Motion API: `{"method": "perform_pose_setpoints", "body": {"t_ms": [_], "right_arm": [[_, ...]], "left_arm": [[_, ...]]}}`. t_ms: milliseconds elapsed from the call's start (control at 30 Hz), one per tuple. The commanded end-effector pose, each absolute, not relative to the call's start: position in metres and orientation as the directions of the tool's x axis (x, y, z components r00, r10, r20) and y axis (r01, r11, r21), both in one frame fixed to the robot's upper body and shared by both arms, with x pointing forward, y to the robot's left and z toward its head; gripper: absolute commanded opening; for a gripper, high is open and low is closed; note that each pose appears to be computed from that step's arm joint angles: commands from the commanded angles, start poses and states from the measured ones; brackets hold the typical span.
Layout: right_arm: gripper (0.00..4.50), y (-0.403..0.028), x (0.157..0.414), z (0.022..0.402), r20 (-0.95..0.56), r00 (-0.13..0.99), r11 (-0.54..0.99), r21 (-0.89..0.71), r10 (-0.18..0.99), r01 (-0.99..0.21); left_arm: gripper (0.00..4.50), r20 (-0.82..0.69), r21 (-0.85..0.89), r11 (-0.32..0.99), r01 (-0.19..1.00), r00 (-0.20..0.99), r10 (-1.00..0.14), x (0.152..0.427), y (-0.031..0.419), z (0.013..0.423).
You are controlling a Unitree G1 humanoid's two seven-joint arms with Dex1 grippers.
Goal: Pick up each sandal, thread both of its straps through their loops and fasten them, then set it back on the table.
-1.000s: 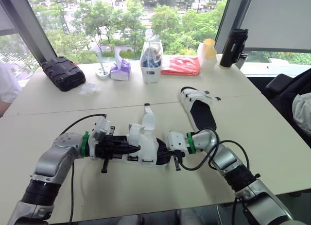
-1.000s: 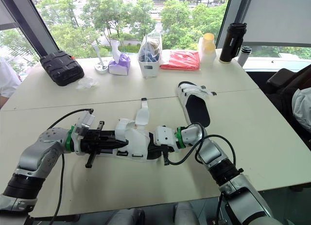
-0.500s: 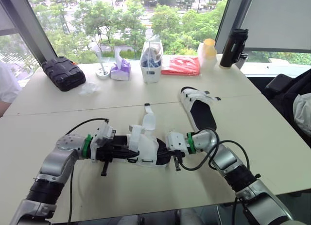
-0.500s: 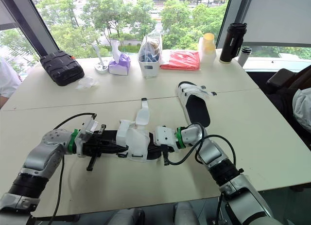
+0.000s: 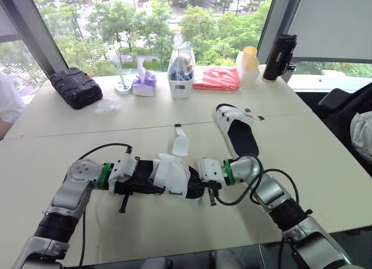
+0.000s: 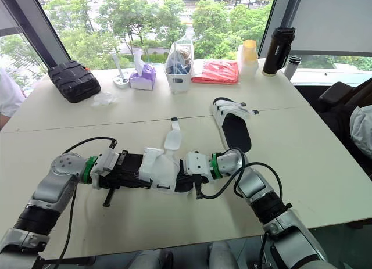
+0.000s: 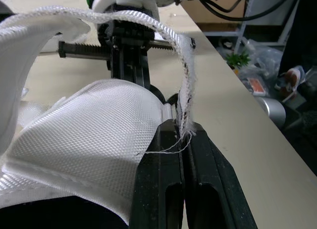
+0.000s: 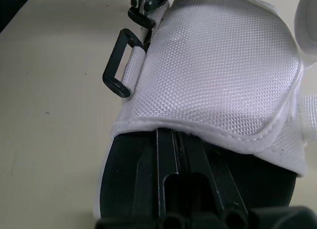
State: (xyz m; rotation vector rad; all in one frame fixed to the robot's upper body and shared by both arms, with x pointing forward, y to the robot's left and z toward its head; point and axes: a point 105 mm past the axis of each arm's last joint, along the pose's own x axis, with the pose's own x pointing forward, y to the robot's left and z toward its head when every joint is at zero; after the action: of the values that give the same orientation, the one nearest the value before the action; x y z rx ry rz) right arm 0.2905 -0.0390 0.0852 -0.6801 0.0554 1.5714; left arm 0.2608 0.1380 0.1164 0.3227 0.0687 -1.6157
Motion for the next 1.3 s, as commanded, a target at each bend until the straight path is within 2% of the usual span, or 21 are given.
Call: {"method": "perform_pose_setpoints", "body": {"t_ms": [33, 67, 167, 233, 400, 433, 567, 700, 800, 967, 1300], "right_arm": [[0.0, -0.043, 0.279, 0.057, -0.527, -0.016, -0.185, -0.27, 0.85, -0.945], [0.0, -0.043, 0.279, 0.056, -0.528, -0.017, -0.187, -0.269, 0.849, -0.945], [0.0, -0.043, 0.279, 0.056, -0.529, -0.02, -0.189, -0.268, 0.848, -0.945], [0.0, -0.042, 0.28, 0.056, -0.528, -0.02, -0.19, -0.27, 0.849, -0.944], [0.0, -0.041, 0.28, 0.055, -0.526, -0.027, -0.197, -0.27, 0.85, -0.943], [0.0, -0.04, 0.28, 0.055, -0.526, -0.028, -0.198, -0.27, 0.85, -0.942], [0.0, -0.04, 0.28, 0.055, -0.526, -0.032, -0.204, -0.272, 0.85, -0.94], [0.0, -0.04, 0.282, 0.056, -0.527, -0.032, -0.207, -0.277, 0.849, -0.938], [0.0, -0.04, 0.282, 0.056, -0.526, -0.032, -0.207, -0.277, 0.85, -0.938], [0.0, -0.039, 0.281, 0.056, -0.527, -0.036, -0.211, -0.276, 0.849, -0.938], [0.0, -0.041, 0.281, 0.056, -0.53, -0.032, -0.208, -0.276, 0.847, -0.938]], "left_arm": [[0.04, -0.239, 0.155, -0.064, 0.986, -0.025, -0.971, 0.258, 0.14, 0.128], [0.04, -0.226, 0.155, -0.05, 0.987, -0.014, -0.974, 0.258, 0.139, 0.131], [0.89, -0.221, 0.144, 0.011, 0.99, 0.043, -0.974, 0.26, 0.143, 0.139], [1.71, -0.22, 0.157, 0.045, 0.986, 0.08, -0.972, 0.261, 0.145, 0.144], [4.27, -0.248, 0.156, 0.071, 0.985, 0.109, -0.963, 0.253, 0.152, 0.15], [4.45, -0.251, 0.15, 0.076, 0.986, 0.112, -0.961, 0.251, 0.154, 0.151], [4.45, -0.288, 0.112, 0.08, 0.991, 0.109, -0.952, 0.231, 0.167, 0.15], [4.45, -0.301, 0.03, 0.112, 0.993, 0.116, -0.947, 0.211, 0.171, 0.13], [4.45, -0.295, 0.016, 0.139, 0.99, 0.137, -0.946, 0.21, 0.17, 0.122], [4.45, -0.223, 0.1, 0.241, 0.965, 0.258, -0.94, 0.231, 0.158, 0.107], [4.45, -0.23, 0.051, 0.227, 0.973, 0.232, -0.945, 0.229, 0.151, 0.094]]}}
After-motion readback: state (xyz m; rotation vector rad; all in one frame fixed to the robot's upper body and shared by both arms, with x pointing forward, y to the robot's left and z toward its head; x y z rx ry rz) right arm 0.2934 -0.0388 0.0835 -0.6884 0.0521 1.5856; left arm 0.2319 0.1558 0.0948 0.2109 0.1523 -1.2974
